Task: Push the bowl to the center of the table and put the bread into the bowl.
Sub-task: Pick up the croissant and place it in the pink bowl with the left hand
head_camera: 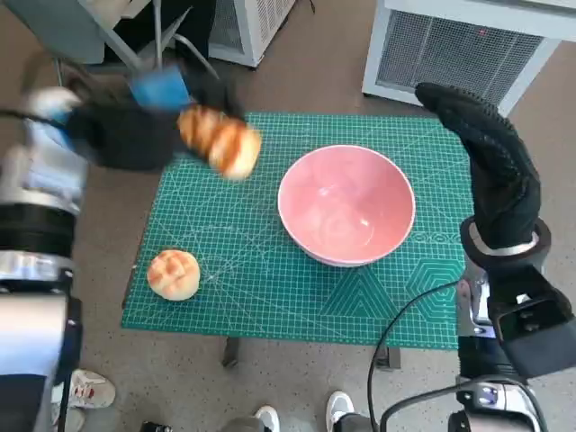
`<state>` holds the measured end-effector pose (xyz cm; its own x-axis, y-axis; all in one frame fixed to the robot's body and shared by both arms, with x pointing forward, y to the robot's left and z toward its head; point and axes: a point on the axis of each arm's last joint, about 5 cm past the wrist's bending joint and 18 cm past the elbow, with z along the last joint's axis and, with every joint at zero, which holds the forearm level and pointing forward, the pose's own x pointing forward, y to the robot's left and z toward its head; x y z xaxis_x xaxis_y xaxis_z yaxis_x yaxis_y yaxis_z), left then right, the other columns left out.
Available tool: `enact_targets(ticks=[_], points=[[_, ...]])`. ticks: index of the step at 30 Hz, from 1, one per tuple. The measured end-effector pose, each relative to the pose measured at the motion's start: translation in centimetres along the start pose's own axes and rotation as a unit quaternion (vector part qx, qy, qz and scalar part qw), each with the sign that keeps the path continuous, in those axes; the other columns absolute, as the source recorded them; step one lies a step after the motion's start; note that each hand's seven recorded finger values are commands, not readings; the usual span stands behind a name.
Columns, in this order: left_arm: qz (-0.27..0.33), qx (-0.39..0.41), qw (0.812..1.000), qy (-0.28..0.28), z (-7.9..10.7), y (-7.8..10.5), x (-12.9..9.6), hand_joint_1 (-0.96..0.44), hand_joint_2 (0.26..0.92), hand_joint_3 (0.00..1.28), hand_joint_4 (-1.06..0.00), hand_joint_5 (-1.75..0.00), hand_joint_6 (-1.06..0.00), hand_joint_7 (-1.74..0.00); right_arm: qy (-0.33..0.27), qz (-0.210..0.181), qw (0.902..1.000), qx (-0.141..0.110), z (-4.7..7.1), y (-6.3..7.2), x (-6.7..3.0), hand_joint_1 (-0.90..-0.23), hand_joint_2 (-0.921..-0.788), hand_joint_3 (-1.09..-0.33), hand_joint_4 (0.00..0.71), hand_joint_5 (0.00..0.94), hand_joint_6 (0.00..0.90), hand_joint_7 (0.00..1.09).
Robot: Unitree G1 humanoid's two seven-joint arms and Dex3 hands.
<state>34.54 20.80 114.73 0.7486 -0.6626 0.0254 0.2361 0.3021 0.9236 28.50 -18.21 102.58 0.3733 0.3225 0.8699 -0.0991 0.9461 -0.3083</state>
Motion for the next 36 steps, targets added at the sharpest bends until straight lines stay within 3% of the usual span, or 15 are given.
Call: enact_targets(ticks=[6, 12, 20, 28, 32, 33, 35, 36], points=[[0.024, 0.016, 0.997, -0.077, 2.4, -0.6, 1.8, 0.0, 0.903, 0.01, -0.77, -0.99, -0.74, -1.14, 0.003, 0.0, 1.0, 0.001, 0.0, 0.0, 0.01, -0.574, -0.921, -0.782, 0.291, 0.002, 0.017, 0.61], [0.0, 0.042, 0.991, -0.127, 4.0, -3.1, 4.5, 0.0, 0.909, 0.01, -0.76, -1.01, -0.72, -1.14, 0.003, -0.002, 1.0, 0.001, 0.0, 0.0, 0.04, -0.58, -0.921, -0.781, 0.291, 0.002, 0.013, 0.61], [-0.061, 0.071, 0.991, -0.097, 4.2, -7.2, 7.3, 0.0, 0.92, 0.03, -0.73, -1.08, -0.66, -1.17, 0.003, -0.007, 1.0, 0.001, 0.0, 0.0, 0.09, -0.585, -0.921, -0.781, 0.291, 0.002, 0.011, 0.61], [-0.11, 0.076, 0.99, -0.052, 3.8, -10.7, 8.7, 0.0, 0.92, 0.07, -0.69, -1.13, -0.62, -1.2, -0.001, -0.008, 1.0, 0.0, 0.1, 0.0, 0.2, -0.59, -0.921, -0.787, 0.291, 0.002, 0.004, 0.61], [-0.126, 0.062, 0.99, -0.026, 3.6, -11.7, 9.1, 0.0, 0.921, 0.24, -0.55, -1.32, -0.37, -1.4, -0.003, -0.01, 0.9999, -0.001, 0.2, -0.1, 0.22, -0.594, -0.921, -0.797, 0.29, 0.001, 0.0, 0.61], [-0.132, 0.058, 0.99, -0.016, 3.5, -11.9, 9.2, -0.01, 0.904, 0.24, -0.48, -1.18, -0.31, -1.28, -0.003, -0.011, 0.9999, -0.002, 0.3, -0.1, 0.22, -0.594, -0.921, -0.799, 0.29, 0.001, 0.0, 0.61], [-0.145, 0.05, 0.988, 0.003, 3.5, -12.3, 9.3, -0.06, 0.89, 0.18, -0.36, -0.57, -0.24, -0.74, -0.004, -0.012, 0.9999, -0.002, 0.3, -0.1, 0.24, -0.592, -0.921, -0.802, 0.288, 0.0, -0.001, 0.6], [-0.153, 0.046, 0.987, 0.015, 3.4, -12.4, 9.4, -0.1, 0.895, 0.13, -0.3, -0.36, -0.23, -0.55, -0.005, -0.012, 0.9999, -0.002, 0.4, -0.1, 0.25, -0.59, -0.921, -0.803, 0.287, 0.0, -0.001, 0.6]])
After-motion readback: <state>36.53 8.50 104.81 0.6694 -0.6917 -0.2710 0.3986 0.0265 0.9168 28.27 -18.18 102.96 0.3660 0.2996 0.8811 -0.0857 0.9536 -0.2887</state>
